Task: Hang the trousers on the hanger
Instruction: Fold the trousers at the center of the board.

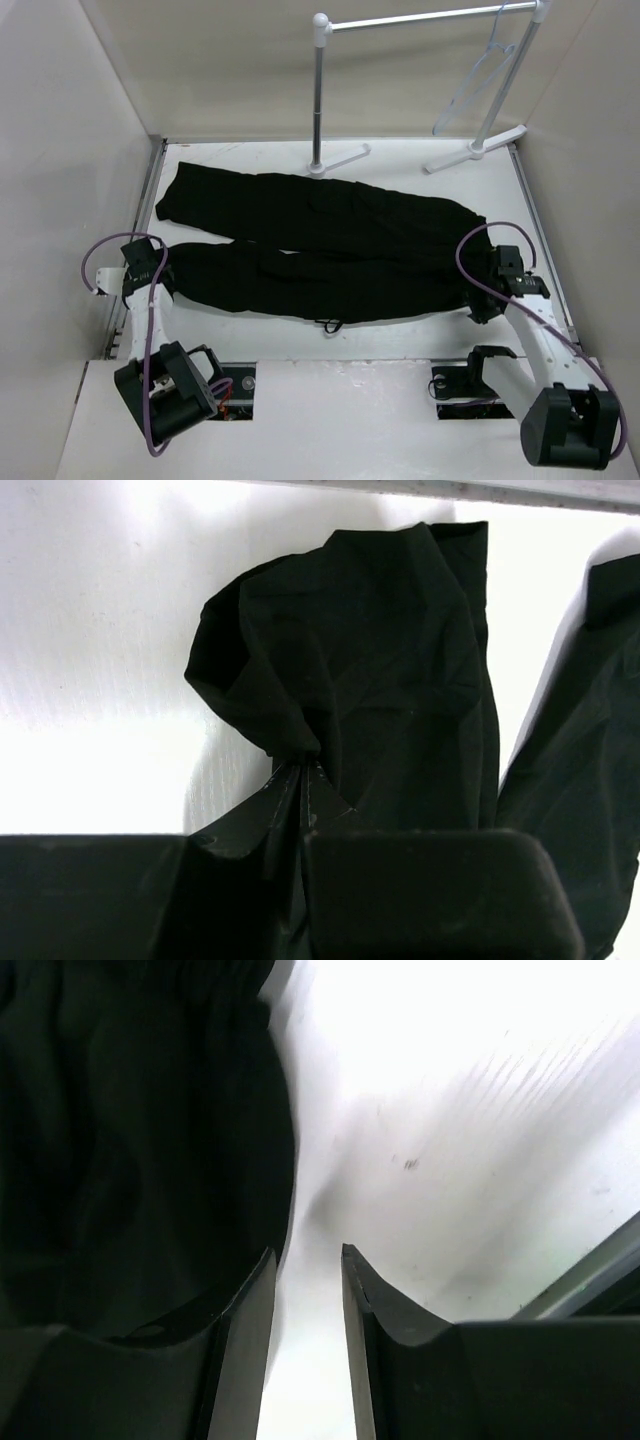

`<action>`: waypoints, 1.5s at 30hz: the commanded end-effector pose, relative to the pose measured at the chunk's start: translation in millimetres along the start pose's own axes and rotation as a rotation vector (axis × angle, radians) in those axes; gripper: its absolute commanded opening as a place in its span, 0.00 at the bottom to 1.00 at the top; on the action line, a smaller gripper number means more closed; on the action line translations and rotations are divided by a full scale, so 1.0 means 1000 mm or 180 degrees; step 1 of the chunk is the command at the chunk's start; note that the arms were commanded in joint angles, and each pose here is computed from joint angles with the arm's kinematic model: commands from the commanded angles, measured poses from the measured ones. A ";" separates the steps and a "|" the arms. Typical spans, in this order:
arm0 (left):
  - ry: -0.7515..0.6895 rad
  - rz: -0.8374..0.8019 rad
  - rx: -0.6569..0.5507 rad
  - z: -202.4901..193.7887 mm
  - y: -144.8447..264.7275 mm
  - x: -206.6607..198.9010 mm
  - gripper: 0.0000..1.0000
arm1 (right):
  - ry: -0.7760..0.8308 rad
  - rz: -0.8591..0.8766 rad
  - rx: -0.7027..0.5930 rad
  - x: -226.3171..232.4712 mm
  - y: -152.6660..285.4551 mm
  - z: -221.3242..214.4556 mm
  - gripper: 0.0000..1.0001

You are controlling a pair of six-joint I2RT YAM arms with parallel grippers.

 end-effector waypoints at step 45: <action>-0.0677 -0.0791 -0.0427 0.026 0.004 -0.301 0.00 | 0.0448 0.0726 -0.1040 0.212 0.029 0.189 0.03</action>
Point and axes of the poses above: each gripper's point midway between its finger pads, its own y axis back along the fingers, its own x axis along the line the jaws close on, z = x × y, the point moved 1 cm from there along y, back along the fingers, and after that the axes turned 8 degrees about y, right-handed, at the moved point
